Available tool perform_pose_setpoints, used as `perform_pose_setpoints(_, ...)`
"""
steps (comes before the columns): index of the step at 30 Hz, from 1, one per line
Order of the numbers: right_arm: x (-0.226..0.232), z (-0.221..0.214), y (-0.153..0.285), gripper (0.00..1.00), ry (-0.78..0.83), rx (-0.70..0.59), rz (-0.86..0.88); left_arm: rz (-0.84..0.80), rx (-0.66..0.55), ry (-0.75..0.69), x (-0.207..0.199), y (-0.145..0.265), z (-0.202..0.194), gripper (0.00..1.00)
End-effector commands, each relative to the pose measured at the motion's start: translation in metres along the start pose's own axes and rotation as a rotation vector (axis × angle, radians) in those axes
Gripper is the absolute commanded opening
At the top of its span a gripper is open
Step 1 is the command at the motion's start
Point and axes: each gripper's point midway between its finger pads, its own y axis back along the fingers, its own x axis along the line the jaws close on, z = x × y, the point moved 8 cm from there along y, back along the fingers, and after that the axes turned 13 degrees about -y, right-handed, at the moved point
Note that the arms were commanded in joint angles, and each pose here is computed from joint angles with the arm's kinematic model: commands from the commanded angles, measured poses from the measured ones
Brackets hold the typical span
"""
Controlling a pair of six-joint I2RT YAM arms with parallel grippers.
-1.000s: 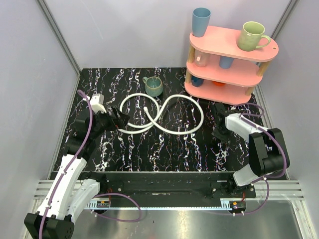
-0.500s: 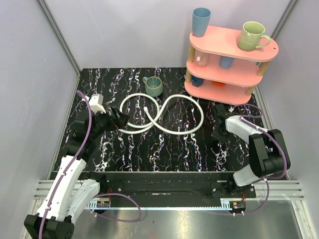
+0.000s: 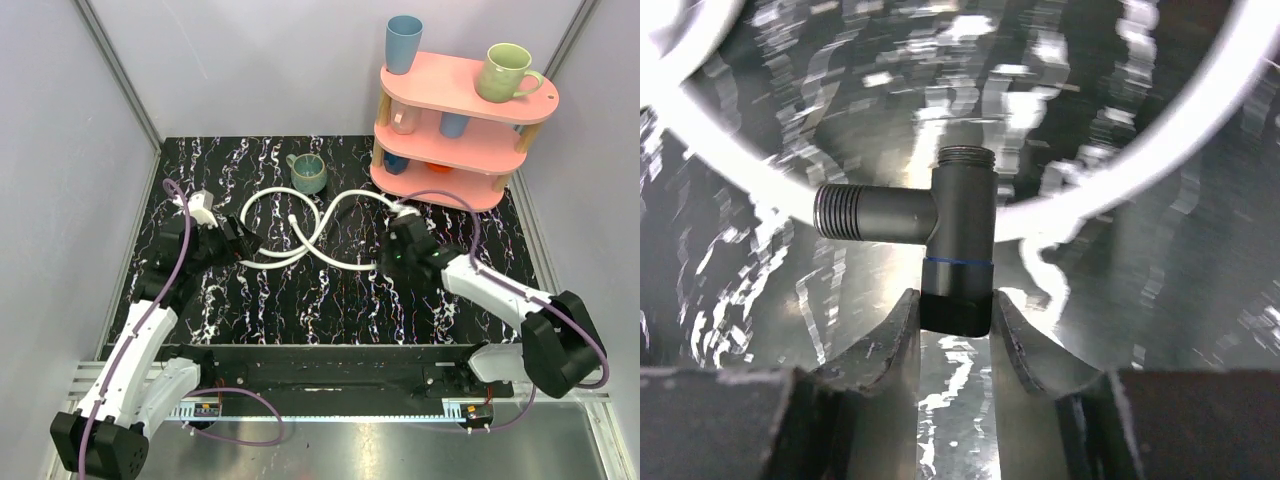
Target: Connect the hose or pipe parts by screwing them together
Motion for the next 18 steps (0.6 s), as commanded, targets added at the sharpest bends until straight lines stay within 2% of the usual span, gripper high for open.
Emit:
perform_pose_setpoints(1,0.069,-0.01,0.015,0.12,0.384,-0.083,0.292,-0.051,-0.003,0.024,-0.01,0.005,0.01,0.89)
perform_pose_setpoints(5,0.117,-0.031,0.027,0.09,0.553,-0.151,0.57,-0.167,0.044,0.046,-0.022,0.006,0.009,0.89)
perform_pose_setpoints(7,0.124,-0.039,0.027,0.09,0.623,-0.157,0.656,-0.274,0.086,0.054,-0.03,0.006,0.007,0.89)
perform_pose_setpoints(8,0.135,-0.041,0.031,0.09,0.658,-0.17,0.773,-0.311,0.104,0.061,-0.033,0.006,0.006,0.89)
perform_pose_setpoints(11,0.144,-0.048,0.032,0.09,0.757,-0.242,0.938,-0.445,0.168,0.079,-0.042,0.006,0.002,0.88)
perform_pose_setpoints(13,0.15,-0.049,0.036,0.09,0.827,-0.285,1.014,-0.506,0.209,0.092,-0.045,0.005,-0.001,0.87)
perform_pose_setpoints(18,0.161,-0.054,0.046,0.09,0.93,-0.272,1.144,-0.578,0.244,0.106,-0.049,0.003,-0.003,0.85)
